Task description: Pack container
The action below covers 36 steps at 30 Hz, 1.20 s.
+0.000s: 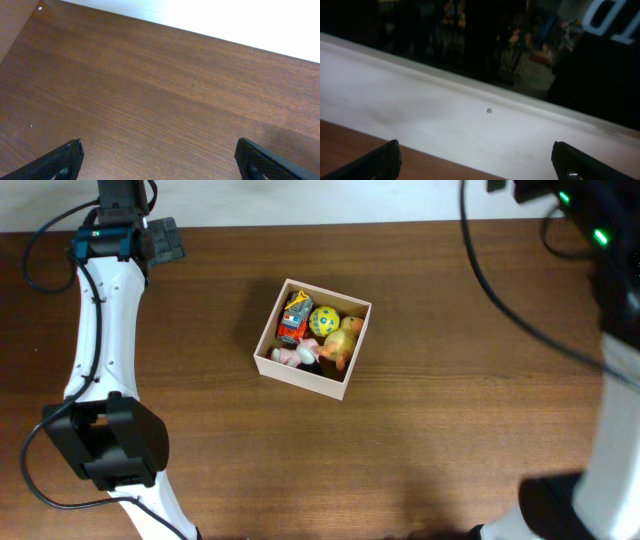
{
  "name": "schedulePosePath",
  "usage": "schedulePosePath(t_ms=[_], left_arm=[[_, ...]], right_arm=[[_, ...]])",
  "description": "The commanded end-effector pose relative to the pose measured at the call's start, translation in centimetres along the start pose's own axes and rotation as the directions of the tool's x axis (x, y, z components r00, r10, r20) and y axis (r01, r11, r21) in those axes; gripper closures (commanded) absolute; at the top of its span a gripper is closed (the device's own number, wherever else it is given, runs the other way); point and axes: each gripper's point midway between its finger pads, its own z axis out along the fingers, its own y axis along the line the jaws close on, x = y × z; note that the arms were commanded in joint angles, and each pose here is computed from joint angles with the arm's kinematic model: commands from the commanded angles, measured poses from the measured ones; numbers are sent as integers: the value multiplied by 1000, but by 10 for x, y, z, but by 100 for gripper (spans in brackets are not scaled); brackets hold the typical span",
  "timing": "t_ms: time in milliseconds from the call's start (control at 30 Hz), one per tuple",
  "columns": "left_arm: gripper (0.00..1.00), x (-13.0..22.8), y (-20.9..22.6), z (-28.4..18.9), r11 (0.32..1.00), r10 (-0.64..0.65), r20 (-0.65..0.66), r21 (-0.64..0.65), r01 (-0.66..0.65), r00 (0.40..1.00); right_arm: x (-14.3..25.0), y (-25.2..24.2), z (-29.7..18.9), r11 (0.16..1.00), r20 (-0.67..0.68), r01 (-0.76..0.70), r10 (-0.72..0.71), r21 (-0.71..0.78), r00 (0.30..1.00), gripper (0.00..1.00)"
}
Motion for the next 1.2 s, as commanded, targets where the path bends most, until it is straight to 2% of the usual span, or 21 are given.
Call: schedulePosePath(t_ms=[0,100,300,533,967,1167], left_arm=[[1,-1,2,-2,1000,-13,5,-10,13,1000],[1,-1,2,-2,1000,-13,5,-10,13,1000],[1,-1,2,-2,1000,-13,5,-10,13,1000],[1,-1,2,-2,1000,-13,5,-10,13,1000],[1,-1,2,-2,1000,-13,5,-10,13,1000],[1,-1,2,-2,1000,-13,5,-10,13,1000]], right_arm=[[1,-7,-37,999,10,-1,0,42,1000,1],[13,-10,-59,997,17,-3,2,74,1000,1],[85,-4,-93,994,-18,-9,11,112,1000,1],[181,27,-118,995,-24,-9,12,96,1000,1],[319,67,-127,991,133,-14,-4,131,991,1],[346,75,-126,991,167,-14,-9,135,986,1]])
